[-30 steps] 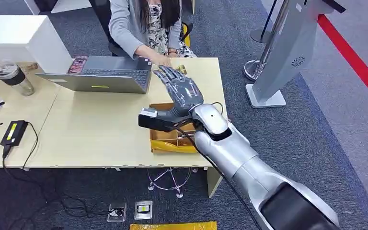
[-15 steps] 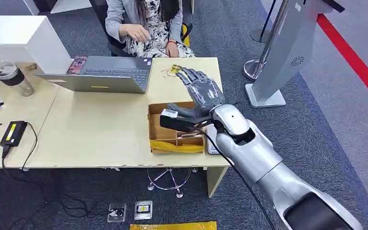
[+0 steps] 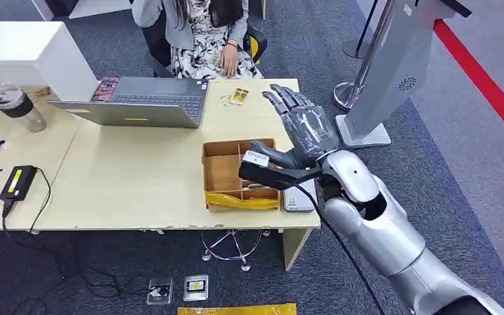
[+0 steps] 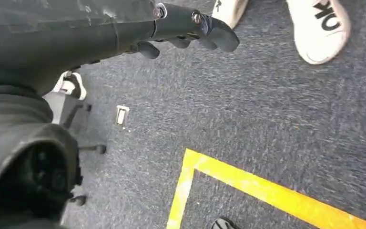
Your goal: Pass the card to the sensor for recognition and then transmit it.
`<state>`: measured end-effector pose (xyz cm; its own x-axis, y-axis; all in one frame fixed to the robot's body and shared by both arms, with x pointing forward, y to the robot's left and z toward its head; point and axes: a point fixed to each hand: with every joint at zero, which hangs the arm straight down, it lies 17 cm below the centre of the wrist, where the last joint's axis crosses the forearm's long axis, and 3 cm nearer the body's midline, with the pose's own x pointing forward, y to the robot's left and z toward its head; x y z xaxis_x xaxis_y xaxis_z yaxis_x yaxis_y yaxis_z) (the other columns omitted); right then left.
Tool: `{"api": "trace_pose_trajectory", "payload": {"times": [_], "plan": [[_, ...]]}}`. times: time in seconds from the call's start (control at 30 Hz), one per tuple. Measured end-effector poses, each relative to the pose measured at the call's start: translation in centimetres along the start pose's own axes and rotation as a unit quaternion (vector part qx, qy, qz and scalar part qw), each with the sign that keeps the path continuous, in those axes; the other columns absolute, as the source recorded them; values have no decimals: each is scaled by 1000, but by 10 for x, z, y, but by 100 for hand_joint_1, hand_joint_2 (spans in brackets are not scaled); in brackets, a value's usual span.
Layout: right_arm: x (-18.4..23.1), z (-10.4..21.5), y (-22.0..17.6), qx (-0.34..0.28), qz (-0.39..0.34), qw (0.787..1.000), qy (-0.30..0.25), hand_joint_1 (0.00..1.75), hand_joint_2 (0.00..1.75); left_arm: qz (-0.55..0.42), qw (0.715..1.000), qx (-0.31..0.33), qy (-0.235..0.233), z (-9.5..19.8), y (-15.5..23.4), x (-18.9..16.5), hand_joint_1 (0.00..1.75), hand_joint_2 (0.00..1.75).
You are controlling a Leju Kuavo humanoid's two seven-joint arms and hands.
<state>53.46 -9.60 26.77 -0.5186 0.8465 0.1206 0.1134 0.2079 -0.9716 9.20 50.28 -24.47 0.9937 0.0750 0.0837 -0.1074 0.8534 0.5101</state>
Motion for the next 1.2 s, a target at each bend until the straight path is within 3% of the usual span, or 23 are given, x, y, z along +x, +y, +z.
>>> {"api": "trace_pose_trajectory", "payload": {"times": [0.23,0.27,0.67,0.97,1.2], "plan": [[0,22,3,17,-2,1000,2,0,0,5,1000,2,5,0,1,-1,0,0],[-1,25,2,16,-2,1000,3,0,175,5,1000,2,5,0,1,-1,0,0],[4,46,-3,13,-30,999,4,0,175,8,1000,2,5,0,1,0,0,0],[15,61,35,61,-37,997,20,0,175,8,1000,1,4,0,0,1,0,0],[22,61,39,46,-19,999,19,0,175,3,1000,0,1,1,-1,3,0,0]]}}
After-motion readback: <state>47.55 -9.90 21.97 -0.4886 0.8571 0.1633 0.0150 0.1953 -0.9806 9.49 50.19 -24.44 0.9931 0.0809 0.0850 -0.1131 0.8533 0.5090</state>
